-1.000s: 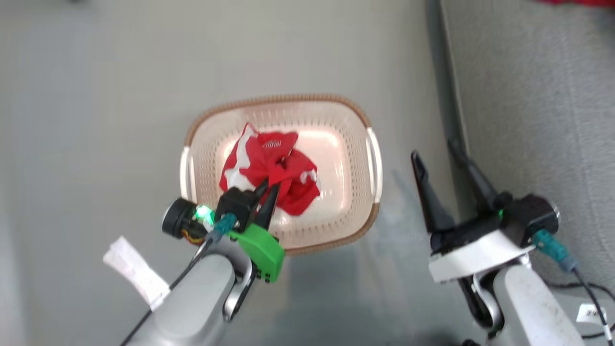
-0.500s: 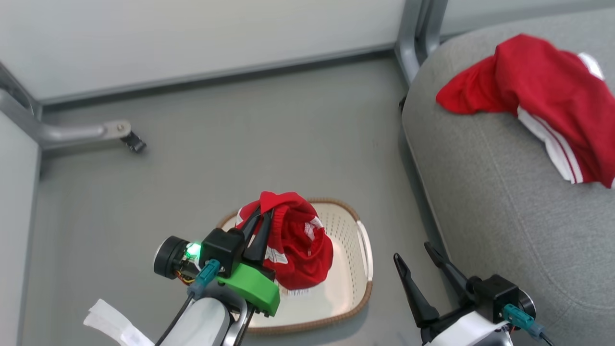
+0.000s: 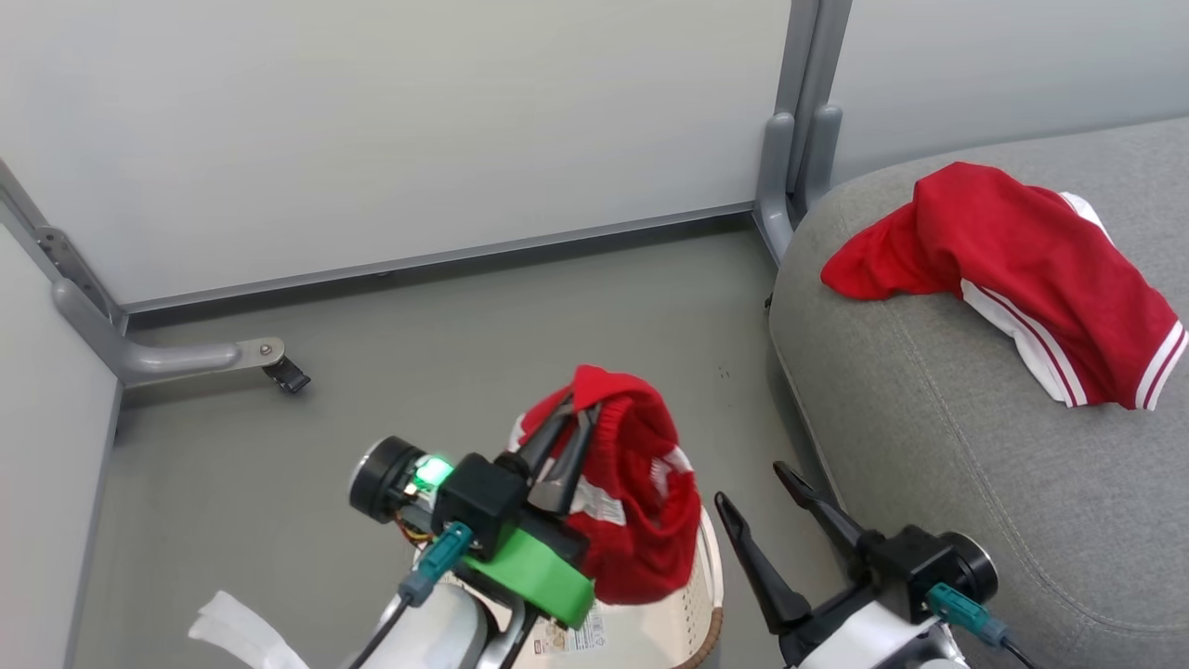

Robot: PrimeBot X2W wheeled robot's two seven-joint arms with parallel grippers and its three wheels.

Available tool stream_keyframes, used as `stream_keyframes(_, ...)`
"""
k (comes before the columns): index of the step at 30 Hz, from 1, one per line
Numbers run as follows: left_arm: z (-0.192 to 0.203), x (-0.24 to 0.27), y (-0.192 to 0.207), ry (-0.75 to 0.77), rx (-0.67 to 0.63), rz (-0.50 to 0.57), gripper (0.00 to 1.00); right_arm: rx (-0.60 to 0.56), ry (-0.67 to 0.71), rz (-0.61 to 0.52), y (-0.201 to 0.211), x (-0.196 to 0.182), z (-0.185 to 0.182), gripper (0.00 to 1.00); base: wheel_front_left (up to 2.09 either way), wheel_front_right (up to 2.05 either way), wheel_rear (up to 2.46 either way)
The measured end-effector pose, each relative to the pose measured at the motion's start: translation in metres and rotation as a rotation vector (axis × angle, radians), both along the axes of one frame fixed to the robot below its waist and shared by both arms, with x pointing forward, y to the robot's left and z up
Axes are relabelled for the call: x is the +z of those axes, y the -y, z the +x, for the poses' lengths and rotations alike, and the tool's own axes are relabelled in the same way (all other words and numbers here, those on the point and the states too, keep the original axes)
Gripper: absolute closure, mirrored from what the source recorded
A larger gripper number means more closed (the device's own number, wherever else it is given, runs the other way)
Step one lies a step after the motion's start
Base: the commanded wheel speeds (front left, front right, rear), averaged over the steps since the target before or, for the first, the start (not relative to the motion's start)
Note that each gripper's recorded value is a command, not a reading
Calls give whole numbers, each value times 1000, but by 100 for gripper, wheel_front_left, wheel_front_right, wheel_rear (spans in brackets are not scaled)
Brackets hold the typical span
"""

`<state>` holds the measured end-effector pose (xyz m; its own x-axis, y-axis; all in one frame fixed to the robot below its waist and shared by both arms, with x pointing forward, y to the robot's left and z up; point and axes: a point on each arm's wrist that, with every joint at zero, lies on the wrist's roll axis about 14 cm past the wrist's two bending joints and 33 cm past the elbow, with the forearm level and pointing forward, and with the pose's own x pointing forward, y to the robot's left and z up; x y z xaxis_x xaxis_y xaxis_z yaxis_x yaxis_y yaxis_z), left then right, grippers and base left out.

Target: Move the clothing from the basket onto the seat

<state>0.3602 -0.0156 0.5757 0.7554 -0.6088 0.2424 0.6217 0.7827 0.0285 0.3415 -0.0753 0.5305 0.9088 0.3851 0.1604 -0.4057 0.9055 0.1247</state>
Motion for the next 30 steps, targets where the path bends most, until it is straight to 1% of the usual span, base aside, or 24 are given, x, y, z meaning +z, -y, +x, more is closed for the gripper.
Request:
stream_keyframes(5, -15, 9, 21, 16, -80, -9, 100, 38, 35, -73, -10, 3, 1, 0, 0, 0, 0)
stream_keyframes(10, -32, 22, 45, 40, -169, -25, 100, 59, 30, -135, -14, -5, 2, 0, 0, 0, 0)
stream_keyframes(15, -52, 33, 68, 59, -270, -29, 100, 70, 24, -151, -16, -8, 2, 0, 0, 0, 0)
stream_keyframes(19, -60, 37, 78, 61, -316, -32, 100, 76, 23, -153, -17, -8, 3, 0, 0, 0, 0)
stream_keyframes(20, -60, 37, 79, 60, -321, -30, 100, 75, 24, -153, -17, -8, 4, 3, 0, 0, 0)
stream_keyframes(22, -60, 37, 81, 60, -327, -31, 100, 79, 23, -153, -18, -8, 4, 100, 0, 0, 0)
stream_keyframes(25, -58, 35, 80, 49, -324, -32, 100, 109, 5, -155, -25, -15, 0, 100, 0, 0, 0)
stream_keyframes(30, -44, 27, 71, 11, -276, -31, 100, 119, -22, -142, -25, -21, 0, 100, 0, 0, 0)
